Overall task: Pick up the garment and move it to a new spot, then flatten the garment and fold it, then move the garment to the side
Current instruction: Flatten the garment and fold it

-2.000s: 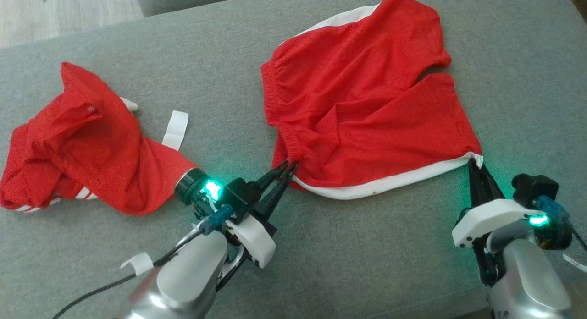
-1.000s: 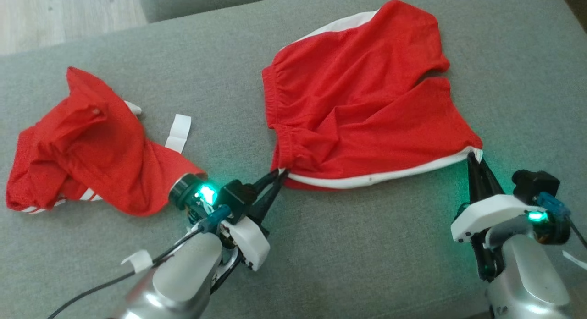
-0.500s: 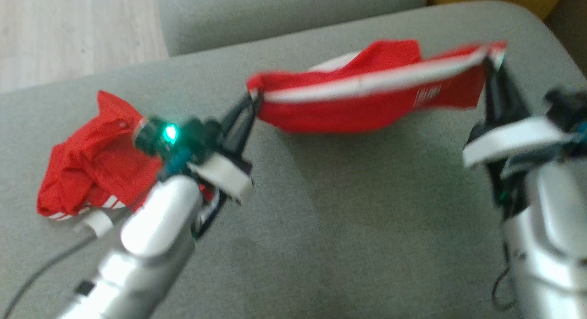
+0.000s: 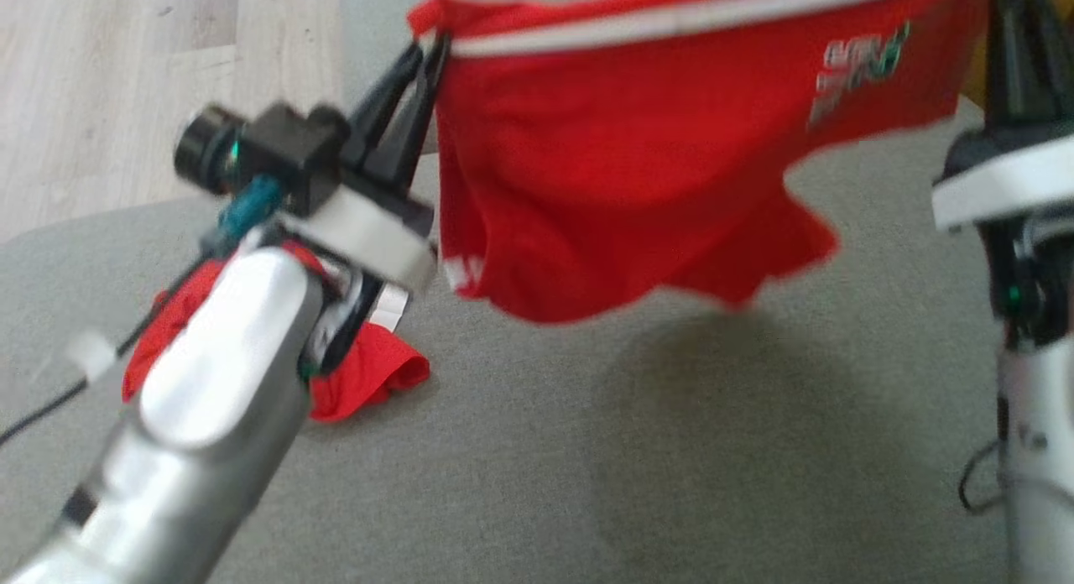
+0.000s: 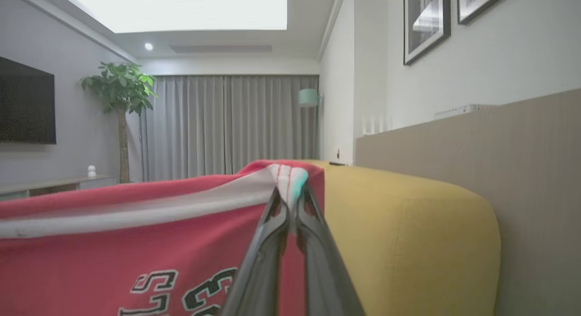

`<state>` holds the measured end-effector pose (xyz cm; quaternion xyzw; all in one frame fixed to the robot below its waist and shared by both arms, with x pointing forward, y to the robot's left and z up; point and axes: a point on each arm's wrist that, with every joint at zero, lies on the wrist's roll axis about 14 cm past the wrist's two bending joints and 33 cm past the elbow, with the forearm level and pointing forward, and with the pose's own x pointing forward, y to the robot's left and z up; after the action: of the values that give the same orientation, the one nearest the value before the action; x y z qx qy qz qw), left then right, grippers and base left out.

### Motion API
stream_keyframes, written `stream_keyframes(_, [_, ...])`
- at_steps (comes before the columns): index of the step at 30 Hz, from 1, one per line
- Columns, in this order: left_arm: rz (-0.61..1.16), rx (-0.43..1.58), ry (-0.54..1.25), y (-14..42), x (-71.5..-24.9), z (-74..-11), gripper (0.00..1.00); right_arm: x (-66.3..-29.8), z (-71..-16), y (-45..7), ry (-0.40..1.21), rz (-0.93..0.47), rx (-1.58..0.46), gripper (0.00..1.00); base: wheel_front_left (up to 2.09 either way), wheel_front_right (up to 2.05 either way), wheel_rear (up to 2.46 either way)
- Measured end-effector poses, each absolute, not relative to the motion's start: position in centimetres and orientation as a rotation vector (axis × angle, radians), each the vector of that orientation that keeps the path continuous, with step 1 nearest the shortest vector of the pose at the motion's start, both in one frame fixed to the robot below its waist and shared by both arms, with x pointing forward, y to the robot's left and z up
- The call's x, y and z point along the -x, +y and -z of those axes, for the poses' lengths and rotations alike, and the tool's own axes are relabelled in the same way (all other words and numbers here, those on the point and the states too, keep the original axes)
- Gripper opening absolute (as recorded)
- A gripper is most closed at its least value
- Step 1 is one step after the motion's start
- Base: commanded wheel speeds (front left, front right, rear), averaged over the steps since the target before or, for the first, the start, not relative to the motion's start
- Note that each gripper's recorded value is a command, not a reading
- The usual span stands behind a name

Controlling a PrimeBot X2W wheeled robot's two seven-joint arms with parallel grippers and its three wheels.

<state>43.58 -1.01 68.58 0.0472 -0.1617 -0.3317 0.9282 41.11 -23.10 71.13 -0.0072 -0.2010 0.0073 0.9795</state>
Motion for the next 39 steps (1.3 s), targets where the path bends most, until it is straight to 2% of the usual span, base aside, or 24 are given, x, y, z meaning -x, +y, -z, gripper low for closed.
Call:
stream_keyframes(6, [0.700, -0.068, -0.183, -0.3, -41.7, -64.8, 0.00, -40.1, -67.1, -23.2, -0.252, -0.008, 0.013, 0.00, 0.00, 0.00, 0.00])
stream_keyframes(11, [0.705, -0.072, -0.127, -0.2, -43.3, -64.1, 0.00, -41.7, -65.9, -23.3, -0.181, -0.014, 0.049, 0.00, 0.00, 0.00, 0.00])
stream_keyframes(13, [0.720, -0.135, -0.103, -0.6, -46.1, -63.5, 0.00, -45.0, -64.5, -23.6, -0.106, -0.022, 0.026, 0.00, 0.00, 0.00, 0.00])
stream_keyframes(16, [0.732, -0.190, -0.085, -1.2, -50.1, -63.3, 0.00, -49.2, -65.0, -23.7, -0.096, -0.031, 0.058, 0.00, 0.00, 0.00, 0.00])
stream_keyframes(21, [0.672, -0.226, -0.185, -1.5, -57.4, -66.3, 0.00, -55.9, -69.4, -24.1, -0.249, -0.023, 0.074, 0.00, 0.00, 0.00, 0.00])
stream_keyframes(25, [0.633, -0.197, -0.304, -1.2, -61.1, -68.7, 0.00, -59.4, -70.9, -24.7, -0.332, 0.003, 0.087, 0.00, 0.00, 0.00, 0.00])
stream_keyframes(27, [0.631, -0.173, -0.312, -1.4, -62.0, -67.9, 0.00, -60.6, -69.2, -25.0, -0.296, 0.011, 0.098, 0.00, 0.00, 0.00, 0.00])
stream_keyframes(32, [0.666, -0.179, -0.218, -2.2, -62.0, -62.7, 0.00, -61.4, -61.2, -25.6, -0.083, 0.019, 0.110, 0.00, 0.00, 0.00, 0.00])
stream_keyframes(39, [0.762, -0.198, 0.009, -3.0, -56.9, -51.6, 0.00, -56.6, -47.7, -27.1, 0.361, -0.033, 0.293, 0.00, 0.00, 0.00, 0.00])
